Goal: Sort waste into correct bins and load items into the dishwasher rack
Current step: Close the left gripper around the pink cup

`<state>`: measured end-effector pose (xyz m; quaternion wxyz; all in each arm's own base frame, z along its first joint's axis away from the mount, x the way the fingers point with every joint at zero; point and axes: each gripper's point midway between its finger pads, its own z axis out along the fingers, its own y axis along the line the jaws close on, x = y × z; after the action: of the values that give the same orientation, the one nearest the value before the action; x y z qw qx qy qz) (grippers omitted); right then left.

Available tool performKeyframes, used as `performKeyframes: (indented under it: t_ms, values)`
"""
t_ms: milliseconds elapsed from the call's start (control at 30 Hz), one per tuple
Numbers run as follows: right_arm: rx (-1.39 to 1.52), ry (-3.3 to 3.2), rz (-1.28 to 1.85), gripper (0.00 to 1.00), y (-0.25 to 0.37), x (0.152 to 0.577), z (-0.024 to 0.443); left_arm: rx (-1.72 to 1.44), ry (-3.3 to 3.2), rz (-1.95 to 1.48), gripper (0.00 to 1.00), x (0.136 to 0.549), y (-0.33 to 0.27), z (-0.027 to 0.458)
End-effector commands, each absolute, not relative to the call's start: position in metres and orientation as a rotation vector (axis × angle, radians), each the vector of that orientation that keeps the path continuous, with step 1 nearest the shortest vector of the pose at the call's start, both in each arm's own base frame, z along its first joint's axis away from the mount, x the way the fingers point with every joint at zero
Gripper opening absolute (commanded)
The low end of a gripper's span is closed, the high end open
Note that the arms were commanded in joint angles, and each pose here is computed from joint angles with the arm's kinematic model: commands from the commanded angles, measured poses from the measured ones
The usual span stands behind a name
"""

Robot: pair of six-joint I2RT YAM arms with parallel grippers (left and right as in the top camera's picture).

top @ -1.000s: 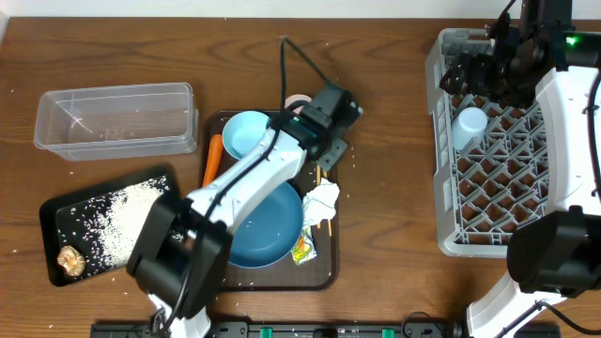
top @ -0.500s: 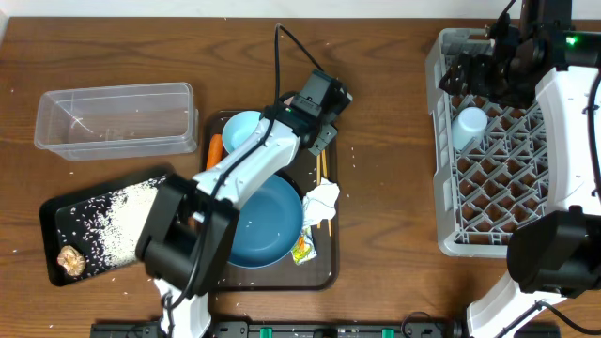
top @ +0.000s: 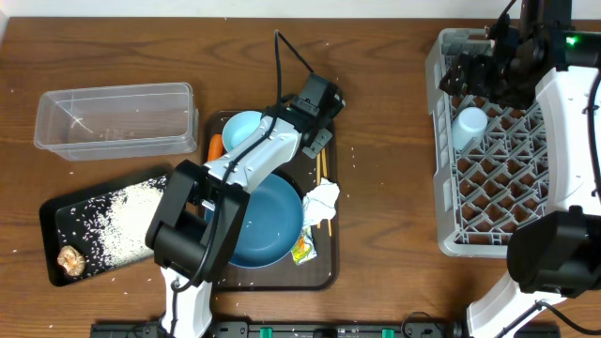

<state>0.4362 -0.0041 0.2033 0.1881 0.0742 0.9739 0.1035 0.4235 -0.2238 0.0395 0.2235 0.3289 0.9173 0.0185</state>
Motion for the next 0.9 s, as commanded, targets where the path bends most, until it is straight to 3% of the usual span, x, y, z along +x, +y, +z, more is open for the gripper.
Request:
performKeyframes:
  t_ms: [0, 267, 533, 767, 867]
  values:
    - [0.178, 2.724, 0.284, 0.99, -0.002, 0.437, 0.21, 0.829, 2.528, 0.042, 0.06, 0.425, -0.223, 0.058]
    - [0.178, 2.724, 0.284, 0.99, -0.002, 0.437, 0.21, 0.822, 2.544, -0.105, 0.06, 0.401, -0.229, 0.094]
    - [0.177, 2.721, 0.284, 0.99, -0.002, 0.438, 0.211, 0.907, 2.757, -0.16, 0.06, 0.348, -0.214, 0.082]
    - [0.178, 2.723, 0.284, 0.99, -0.002, 0.437, 0.21, 0.919, 2.772, -0.171, 0.06, 0.343, -0.214, 0.081]
    - [0.178, 2.727, 0.285, 0.99, -0.002, 0.436, 0.21, 0.919, 2.772, -0.171, 0.12, 0.343, -0.214, 0.081]
